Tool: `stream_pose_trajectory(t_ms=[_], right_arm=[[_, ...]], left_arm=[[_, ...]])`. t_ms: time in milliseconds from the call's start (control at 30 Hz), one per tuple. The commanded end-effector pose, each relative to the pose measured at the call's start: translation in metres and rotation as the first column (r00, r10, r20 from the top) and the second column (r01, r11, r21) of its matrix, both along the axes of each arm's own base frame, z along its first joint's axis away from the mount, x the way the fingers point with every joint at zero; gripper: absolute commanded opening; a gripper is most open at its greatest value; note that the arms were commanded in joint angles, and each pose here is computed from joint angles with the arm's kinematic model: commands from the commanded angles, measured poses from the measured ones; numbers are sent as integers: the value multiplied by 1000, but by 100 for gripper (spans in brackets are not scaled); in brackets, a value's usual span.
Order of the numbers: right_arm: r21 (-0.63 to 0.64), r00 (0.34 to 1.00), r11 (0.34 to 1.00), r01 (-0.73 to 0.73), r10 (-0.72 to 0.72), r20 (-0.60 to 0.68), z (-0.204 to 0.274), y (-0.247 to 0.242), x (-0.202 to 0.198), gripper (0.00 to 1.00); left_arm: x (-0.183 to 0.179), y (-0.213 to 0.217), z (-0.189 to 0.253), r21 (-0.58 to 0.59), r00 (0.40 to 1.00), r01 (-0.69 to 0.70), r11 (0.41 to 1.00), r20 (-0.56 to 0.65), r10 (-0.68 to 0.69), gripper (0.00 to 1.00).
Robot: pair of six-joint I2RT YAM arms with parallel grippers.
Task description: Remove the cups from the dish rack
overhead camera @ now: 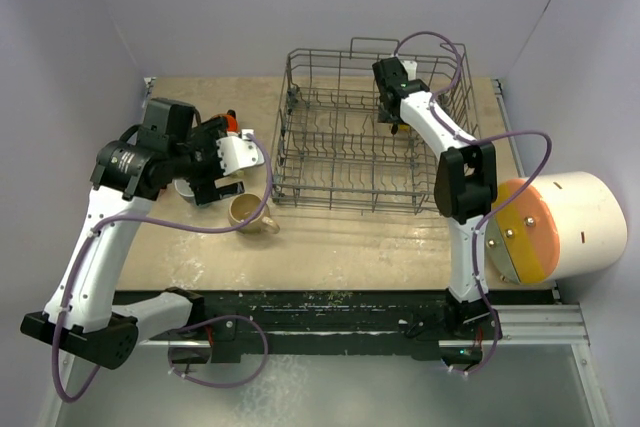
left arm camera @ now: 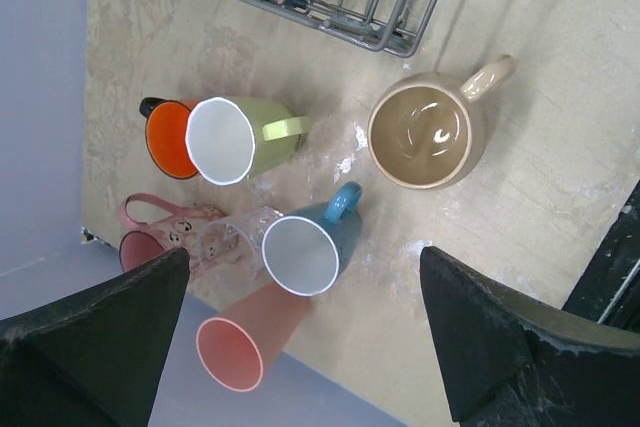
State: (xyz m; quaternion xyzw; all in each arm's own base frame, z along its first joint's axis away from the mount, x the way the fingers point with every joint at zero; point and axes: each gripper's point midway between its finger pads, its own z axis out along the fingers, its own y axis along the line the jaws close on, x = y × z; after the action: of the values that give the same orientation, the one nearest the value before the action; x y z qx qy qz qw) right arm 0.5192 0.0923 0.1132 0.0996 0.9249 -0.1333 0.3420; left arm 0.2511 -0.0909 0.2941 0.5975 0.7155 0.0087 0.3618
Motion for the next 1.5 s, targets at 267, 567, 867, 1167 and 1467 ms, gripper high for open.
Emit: stream_pose_trajectory(t_ms=[267,567,867,1167,1467], right_arm=[[-81,996,997,4,4,91,5,-12,18,37],[-79,992,996,-32,41,121,19,-3,15,5],[-69,941,997,-27,49,335,134,-7,18,0],[138,877,979,-154,71,475,229,35,-33,0],[623,782,476,-621,318,537,289,190,-181,0]], left_arm=[[-13,-7,24,-103,999,-32,994,2,32,99],[-18,-3,27,-103,999,-41,994,20,43,99],[-22,-5,25,-131,998,-54,990,13,56,99],[-20,5,32,-120,990,-66,991,120,80,99],[-18,-3,77,-92,845,138,986,531,-69,99]])
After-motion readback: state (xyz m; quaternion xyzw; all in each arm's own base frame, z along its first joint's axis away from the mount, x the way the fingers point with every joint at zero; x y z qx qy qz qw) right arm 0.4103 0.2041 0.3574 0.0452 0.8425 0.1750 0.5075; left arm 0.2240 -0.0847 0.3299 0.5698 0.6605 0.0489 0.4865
